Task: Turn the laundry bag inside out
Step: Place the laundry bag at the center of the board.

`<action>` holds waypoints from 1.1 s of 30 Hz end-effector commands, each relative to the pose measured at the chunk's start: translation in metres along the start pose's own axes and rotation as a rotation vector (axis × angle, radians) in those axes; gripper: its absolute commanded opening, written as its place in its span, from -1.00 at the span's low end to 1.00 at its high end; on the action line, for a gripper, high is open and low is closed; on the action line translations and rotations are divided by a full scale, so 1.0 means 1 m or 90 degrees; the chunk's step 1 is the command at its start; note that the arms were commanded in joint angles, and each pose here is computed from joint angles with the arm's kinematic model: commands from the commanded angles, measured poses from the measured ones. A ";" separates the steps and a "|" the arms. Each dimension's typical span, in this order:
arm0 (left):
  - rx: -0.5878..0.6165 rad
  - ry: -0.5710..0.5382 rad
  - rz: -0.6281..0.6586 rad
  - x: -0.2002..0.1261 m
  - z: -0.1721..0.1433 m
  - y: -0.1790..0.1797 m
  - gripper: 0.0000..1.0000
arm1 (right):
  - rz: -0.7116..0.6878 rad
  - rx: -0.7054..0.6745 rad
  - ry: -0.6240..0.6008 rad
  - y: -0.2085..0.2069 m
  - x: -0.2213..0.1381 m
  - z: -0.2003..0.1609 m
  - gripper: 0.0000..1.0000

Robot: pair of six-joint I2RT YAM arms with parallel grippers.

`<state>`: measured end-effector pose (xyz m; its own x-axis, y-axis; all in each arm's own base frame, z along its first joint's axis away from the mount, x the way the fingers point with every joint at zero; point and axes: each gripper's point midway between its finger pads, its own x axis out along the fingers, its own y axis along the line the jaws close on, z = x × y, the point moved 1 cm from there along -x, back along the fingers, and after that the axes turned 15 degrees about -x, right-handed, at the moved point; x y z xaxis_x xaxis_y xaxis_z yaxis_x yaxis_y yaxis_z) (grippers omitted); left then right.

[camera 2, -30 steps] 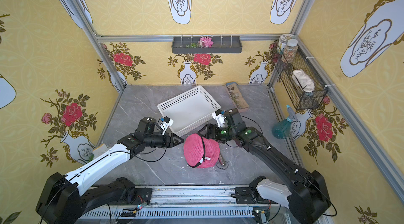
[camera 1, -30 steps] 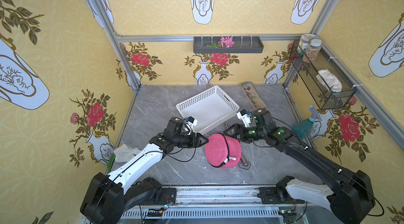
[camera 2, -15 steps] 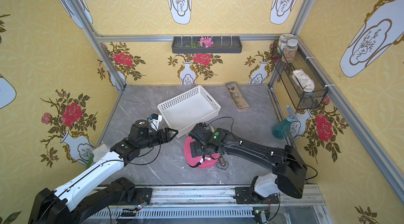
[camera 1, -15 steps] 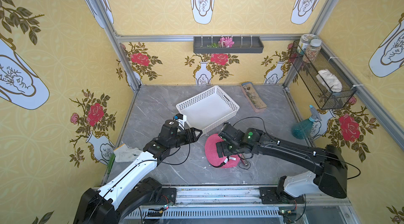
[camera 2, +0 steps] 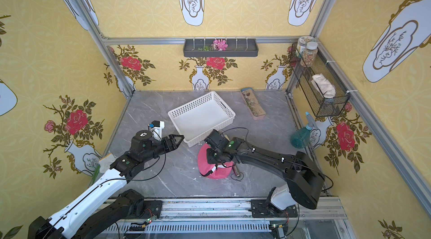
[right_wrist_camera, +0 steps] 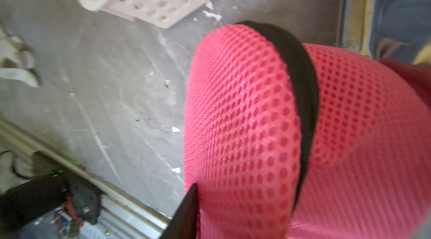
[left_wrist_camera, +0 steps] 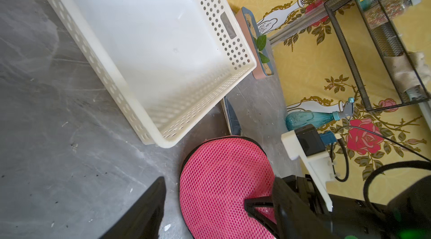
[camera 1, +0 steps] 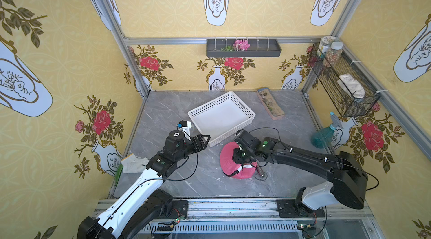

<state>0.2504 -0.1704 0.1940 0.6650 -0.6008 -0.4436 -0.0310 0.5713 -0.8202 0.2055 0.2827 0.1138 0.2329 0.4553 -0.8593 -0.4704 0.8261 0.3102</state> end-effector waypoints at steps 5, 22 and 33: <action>0.054 -0.004 -0.082 -0.018 0.005 -0.035 0.46 | 0.343 0.005 -0.120 0.068 -0.036 0.038 -1.00; 0.030 0.163 -0.034 -0.011 -0.047 0.001 0.17 | 0.542 0.158 -0.140 0.044 0.055 0.033 -0.56; 0.020 0.319 0.082 0.036 -0.090 0.055 -0.23 | 0.317 0.129 -0.060 0.003 0.078 -0.002 -0.03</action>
<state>0.2119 -0.2033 0.1124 0.2801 -0.7022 -0.6546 -0.1033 0.6559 -0.7478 0.2231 0.3340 0.0650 0.0911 0.8973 -0.4320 -0.3467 0.4352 0.8309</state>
